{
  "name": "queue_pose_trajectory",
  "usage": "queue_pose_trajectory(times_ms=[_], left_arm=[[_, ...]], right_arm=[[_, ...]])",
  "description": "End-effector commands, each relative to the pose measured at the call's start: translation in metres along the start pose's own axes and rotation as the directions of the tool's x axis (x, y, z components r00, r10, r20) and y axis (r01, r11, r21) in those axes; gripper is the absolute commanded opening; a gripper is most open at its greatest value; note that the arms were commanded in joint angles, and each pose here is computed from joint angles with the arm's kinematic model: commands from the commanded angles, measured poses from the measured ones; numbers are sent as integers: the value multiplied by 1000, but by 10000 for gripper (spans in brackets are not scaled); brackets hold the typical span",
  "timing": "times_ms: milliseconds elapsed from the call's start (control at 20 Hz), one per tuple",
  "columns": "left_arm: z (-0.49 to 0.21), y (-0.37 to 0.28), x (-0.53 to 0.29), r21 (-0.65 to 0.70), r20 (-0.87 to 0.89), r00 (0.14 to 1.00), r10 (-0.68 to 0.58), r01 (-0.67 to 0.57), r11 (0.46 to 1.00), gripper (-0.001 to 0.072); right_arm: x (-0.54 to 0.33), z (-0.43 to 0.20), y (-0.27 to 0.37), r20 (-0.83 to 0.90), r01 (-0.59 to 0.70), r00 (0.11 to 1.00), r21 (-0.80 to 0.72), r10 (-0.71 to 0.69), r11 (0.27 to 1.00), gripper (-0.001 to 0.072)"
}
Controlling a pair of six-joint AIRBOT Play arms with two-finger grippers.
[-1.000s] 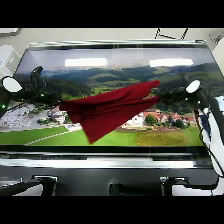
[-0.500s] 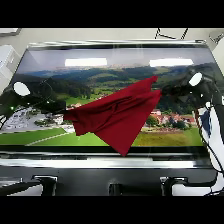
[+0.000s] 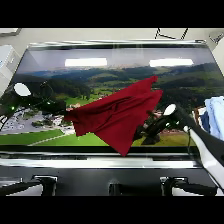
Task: Fold the clothes and pants, and hang the long-sleeved shirts on hangers.
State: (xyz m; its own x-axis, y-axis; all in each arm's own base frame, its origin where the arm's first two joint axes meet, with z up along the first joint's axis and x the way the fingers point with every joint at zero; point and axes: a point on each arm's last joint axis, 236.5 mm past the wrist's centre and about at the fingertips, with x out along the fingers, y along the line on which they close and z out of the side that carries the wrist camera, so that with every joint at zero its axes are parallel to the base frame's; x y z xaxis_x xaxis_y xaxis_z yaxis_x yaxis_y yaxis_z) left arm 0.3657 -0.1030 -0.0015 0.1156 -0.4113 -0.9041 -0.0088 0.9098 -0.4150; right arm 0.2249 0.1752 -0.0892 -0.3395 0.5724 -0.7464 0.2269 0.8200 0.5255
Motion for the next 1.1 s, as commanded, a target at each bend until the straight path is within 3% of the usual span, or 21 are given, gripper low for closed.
queue_pose_trajectory(times_ms=[0, 200, 250, 300, 350, 500, 600, 700, 800, 900, 1000, 1050], left_arm=[[0, -2, -2, 0, 5, 1000, -5, 5, 1000, 23], [1, -3, -5, 4, 15, 1000, -7, 7, 1000, 23], [1, -4, -7, 6, 18, 1000, -7, 7, 1000, 23], [1, -5, -9, 8, 24, 1000, -8, 7, 1000, 23], [3, -6, -12, 13, 38, 999, -8, 7, 1000, 23], [35, -23, -53, 60, 232, 972, -21, 7, 998, 22], [75, -56, -130, 130, 471, 879, -72, 12, 991, 23], [104, -102, -252, 203, 734, 660, -156, 6, 979, 23], [94, -149, -389, 261, 901, 350, -255, 33, 965, 23], [48, -188, -491, 344, 933, 88, -348, 61, 937, 23], [-3, -213, -540, 421, 907, -47, -419, 42, 906, 23], [-24, -221, -551, 449, 892, -77, -446, 35, 893, 23]], right_arm=[[44, -15, 28, 13, -58, 998, -26, 59, 998, 577], [71, -10, 64, 74, -104, 992, -43, 107, 994, 570], [77, -9, 68, 81, -105, 991, -36, 108, 994, 486], [80, -9, 70, 88, -99, 991, -36, 102, 994, 211], [79, -8, 71, 90, -101, 991, -34, 104, 994, 38], [38, 11, 84, 159, -76, 982, -159, 101, 984, 33], [-43, 43, 96, 345, 4, 935, -239, 81, 971, 32], [-177, 68, 114, 624, 120, 775, -295, 96, 948, 33], [-342, 43, 147, 877, 236, 446, -312, 182, 920, 33], [-483, -45, 186, 953, 344, 39, -296, 301, 891, 33], [-546, -140, 210, 902, 426, -212, -261, 376, 866, 33], [-556, -176, 219, 868, 448, -276, -262, 412, 855, 34]])
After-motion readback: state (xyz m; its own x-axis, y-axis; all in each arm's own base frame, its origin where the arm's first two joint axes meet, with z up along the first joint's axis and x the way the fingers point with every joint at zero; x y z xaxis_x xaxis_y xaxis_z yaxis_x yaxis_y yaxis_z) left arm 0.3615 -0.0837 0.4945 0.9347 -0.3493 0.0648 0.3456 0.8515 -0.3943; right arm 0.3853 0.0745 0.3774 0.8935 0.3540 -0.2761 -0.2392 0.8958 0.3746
